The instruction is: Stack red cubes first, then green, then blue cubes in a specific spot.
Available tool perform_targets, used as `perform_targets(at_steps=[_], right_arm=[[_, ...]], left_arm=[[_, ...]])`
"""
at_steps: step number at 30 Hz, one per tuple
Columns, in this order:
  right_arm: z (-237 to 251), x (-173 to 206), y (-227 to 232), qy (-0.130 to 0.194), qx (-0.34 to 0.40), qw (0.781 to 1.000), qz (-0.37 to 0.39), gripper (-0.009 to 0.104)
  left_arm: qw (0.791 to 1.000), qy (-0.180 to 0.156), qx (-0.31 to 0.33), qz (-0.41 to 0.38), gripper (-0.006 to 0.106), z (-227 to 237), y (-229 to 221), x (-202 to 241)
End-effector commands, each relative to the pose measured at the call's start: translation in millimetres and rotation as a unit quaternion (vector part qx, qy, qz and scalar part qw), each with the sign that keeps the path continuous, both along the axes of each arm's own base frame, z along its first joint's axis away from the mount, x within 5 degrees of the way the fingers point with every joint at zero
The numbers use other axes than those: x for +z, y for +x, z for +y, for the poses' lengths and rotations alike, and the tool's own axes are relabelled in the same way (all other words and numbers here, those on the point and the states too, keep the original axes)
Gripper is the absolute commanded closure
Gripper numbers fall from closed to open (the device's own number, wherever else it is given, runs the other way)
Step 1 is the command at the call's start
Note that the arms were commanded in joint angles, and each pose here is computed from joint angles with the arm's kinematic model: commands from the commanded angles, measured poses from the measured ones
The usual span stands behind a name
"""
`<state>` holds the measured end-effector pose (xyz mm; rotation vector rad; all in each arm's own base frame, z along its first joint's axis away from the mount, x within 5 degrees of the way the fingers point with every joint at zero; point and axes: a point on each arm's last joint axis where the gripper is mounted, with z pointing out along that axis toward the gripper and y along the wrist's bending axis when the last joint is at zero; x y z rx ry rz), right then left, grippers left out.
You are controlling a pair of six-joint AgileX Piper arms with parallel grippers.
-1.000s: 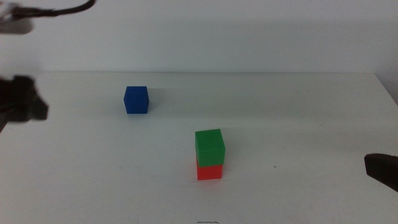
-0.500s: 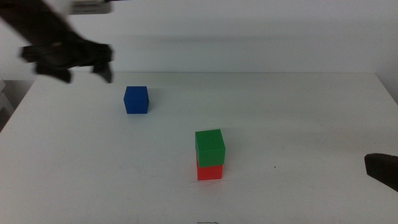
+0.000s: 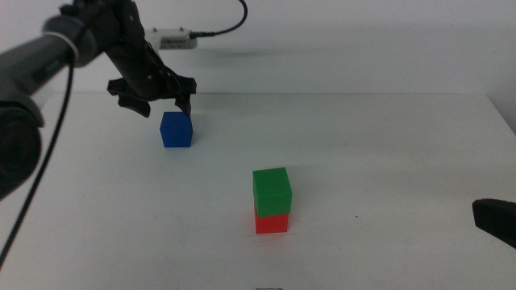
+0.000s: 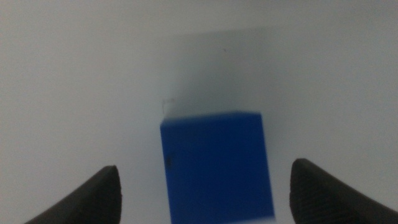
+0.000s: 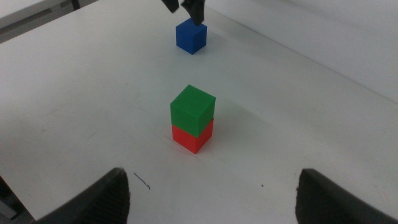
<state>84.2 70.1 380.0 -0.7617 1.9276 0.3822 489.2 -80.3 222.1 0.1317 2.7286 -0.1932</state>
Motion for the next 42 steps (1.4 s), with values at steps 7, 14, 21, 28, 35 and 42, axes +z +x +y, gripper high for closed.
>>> perform_targets(at_steps=[7, 14, 21, 28, 35, 42], right_arm=[[-0.1, 13.0, 2.0, 0.02, -0.002, 0.999, -0.041, 0.011], [-0.1, 13.0, 2.0, 0.02, -0.002, 0.999, -0.041, 0.011], [-0.1, 13.0, 2.0, 0.02, -0.002, 0.999, -0.041, 0.011], [-0.1, 13.0, 2.0, 0.02, -0.002, 0.999, -0.041, 0.011], [-0.1, 13.0, 2.0, 0.02, -0.002, 0.999, -0.041, 0.011], [-0.1, 13.0, 2.0, 0.02, -0.002, 0.999, -0.041, 0.011]], left_arm=[[0.996, -0.04, 0.013, -0.074, 0.01, -8.2, 17.3, 14.7], [0.996, -0.039, 0.011, -0.076, 0.013, -8.8, 21.5, 5.0], [0.997, -0.036, 0.011, -0.066, 0.045, -7.6, 20.6, 2.8], [0.999, -0.028, 0.005, -0.032, 0.09, -6.0, 10.2, 12.0], [0.997, -0.028, 0.029, -0.067, 0.1, 1.0, -33.7, 81.5], [0.99, -0.048, 0.082, -0.103, 0.1, -23.9, -106.7, 120.5]])
